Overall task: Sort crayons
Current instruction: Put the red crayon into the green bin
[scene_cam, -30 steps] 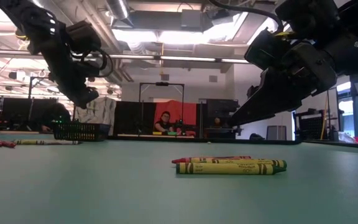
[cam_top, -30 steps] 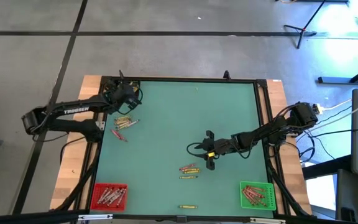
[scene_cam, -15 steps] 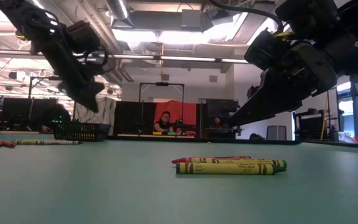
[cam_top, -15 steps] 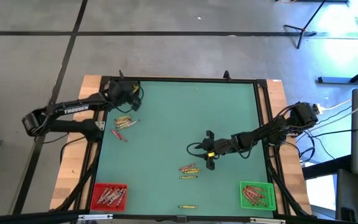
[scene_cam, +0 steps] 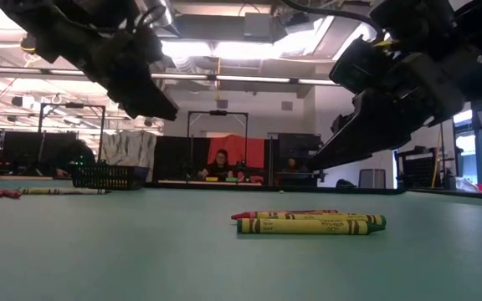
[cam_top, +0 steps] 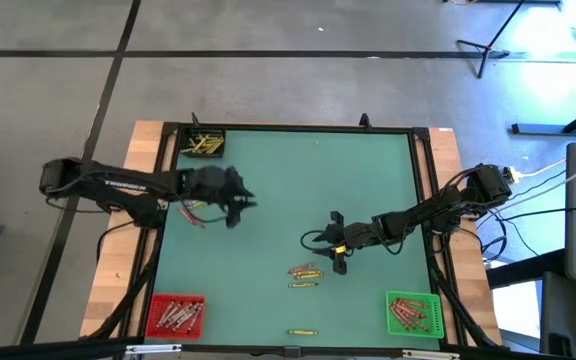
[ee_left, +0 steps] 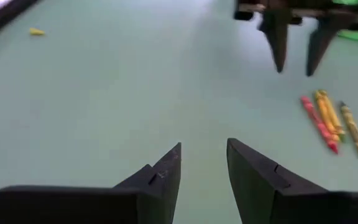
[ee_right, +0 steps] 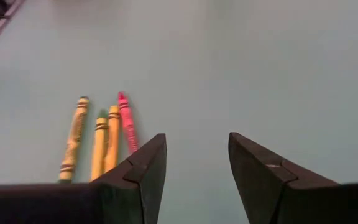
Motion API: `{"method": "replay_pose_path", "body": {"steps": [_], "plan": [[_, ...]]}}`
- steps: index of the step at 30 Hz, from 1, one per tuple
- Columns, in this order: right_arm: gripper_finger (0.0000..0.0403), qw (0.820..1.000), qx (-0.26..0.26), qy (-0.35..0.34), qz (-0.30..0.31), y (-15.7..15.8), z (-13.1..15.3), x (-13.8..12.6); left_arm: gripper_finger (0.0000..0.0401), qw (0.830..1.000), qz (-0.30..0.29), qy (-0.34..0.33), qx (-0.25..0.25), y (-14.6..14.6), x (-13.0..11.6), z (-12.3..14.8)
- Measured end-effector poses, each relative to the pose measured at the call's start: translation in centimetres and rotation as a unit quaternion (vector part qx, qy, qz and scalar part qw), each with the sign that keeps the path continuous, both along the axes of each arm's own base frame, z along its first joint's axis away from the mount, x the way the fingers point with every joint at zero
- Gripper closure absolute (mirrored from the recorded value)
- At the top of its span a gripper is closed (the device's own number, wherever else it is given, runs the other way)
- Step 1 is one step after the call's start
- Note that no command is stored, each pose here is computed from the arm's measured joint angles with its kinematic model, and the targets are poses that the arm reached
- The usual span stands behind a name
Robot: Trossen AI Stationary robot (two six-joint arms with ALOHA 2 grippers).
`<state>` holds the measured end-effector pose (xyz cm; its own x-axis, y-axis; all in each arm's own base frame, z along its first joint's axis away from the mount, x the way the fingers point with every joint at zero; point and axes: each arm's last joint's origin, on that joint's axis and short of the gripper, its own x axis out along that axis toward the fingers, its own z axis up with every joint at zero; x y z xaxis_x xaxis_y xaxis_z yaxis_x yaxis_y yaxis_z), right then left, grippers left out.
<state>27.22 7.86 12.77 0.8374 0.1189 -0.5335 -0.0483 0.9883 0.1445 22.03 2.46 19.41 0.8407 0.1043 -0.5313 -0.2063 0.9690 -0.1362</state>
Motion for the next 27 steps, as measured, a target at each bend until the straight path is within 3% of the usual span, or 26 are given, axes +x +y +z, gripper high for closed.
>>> {"method": "replay_pose_path", "body": {"steps": [7, 17, 27], "plan": [[0.0233, 0.998, -0.008, -0.032, 0.052, 2.0, 0.5, -0.3, 0.0288, 1.0, -0.028, -0.012, 0.006, -4.1, 1.5, -1.1], [0.0233, 0.997, -0.02, -0.046, 0.051, 2.3, -0.2, 0.0, 0.0288, 0.999, -0.043, -0.024, 0.02, -9.9, 2.5, -3.7], [0.0233, 0.997, -0.031, -0.047, 0.059, 2.6, -2.5, 0.7, 0.0288, 0.997, -0.059, -0.046, 0.005, -12.0, 3.3, -5.7]]}}
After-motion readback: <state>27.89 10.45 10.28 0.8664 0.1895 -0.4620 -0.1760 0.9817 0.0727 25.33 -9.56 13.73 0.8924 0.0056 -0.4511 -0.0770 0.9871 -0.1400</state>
